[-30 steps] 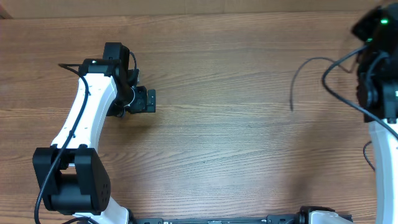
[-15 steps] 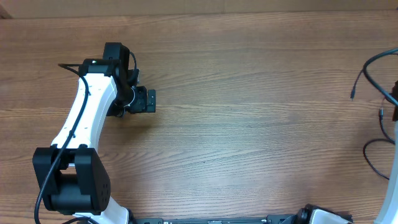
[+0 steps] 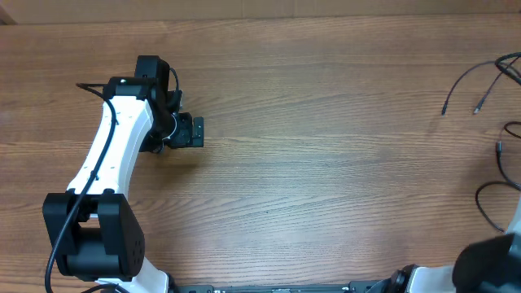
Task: Untangle cables
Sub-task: 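Carry the cable with the right gripper off the table's right edge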
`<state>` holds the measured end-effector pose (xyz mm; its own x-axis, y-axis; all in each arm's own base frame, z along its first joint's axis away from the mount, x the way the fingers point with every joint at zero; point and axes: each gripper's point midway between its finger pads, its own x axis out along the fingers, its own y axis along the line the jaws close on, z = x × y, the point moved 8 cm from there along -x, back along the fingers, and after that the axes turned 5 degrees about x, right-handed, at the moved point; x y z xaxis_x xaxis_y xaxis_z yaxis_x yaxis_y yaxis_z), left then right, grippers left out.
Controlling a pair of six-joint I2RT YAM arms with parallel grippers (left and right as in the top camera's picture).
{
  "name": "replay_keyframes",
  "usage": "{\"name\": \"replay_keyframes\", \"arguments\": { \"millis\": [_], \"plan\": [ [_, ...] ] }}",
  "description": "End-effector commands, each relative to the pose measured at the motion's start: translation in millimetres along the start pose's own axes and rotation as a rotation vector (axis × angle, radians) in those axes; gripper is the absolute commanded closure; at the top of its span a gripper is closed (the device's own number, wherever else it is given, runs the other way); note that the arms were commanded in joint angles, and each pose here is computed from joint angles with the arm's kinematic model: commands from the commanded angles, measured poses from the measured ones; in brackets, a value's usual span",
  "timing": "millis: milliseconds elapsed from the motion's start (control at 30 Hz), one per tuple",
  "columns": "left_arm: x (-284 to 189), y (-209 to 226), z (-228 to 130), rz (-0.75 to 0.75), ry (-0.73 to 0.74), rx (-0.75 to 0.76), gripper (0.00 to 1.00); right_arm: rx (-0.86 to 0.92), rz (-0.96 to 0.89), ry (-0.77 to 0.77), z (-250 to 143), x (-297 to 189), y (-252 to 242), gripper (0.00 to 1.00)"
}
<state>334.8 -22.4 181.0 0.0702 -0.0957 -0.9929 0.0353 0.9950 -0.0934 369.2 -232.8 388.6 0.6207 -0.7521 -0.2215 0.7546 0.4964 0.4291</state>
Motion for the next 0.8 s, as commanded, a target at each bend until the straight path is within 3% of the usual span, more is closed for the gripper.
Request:
{"name": "replay_keyframes", "arguments": {
  "millis": [0,100,300,633,667,700,767],
  "plan": [
    [-5,-1,2,-0.008,-0.02,0.015,0.0,-0.02,-0.08,0.038,-14,36,-25,0.96],
    [-5,-1,2,-0.008,-0.019,0.015,0.0,-0.065,-0.228,0.188,-56,76,-73,0.96],
    [-5,-1,2,-0.008,-0.019,0.015,0.0,-0.072,-0.279,0.338,-91,100,-109,0.96],
    [-5,-1,2,-0.008,-0.019,0.015,0.0,-0.057,-0.264,0.362,-94,105,-116,0.93],
    [-5,-1,2,-0.008,-0.02,0.015,0.01,-0.055,-0.258,0.367,-95,105,-115,0.77],
    [-5,-1,2,-0.008,-0.019,0.015,0.0,-0.053,-0.248,0.375,-96,105,-114,0.54],
    [-5,-1,2,-0.008,-0.019,0.015,0.0,-0.047,-0.225,0.397,-98,105,-112,0.24]
  ]
}}
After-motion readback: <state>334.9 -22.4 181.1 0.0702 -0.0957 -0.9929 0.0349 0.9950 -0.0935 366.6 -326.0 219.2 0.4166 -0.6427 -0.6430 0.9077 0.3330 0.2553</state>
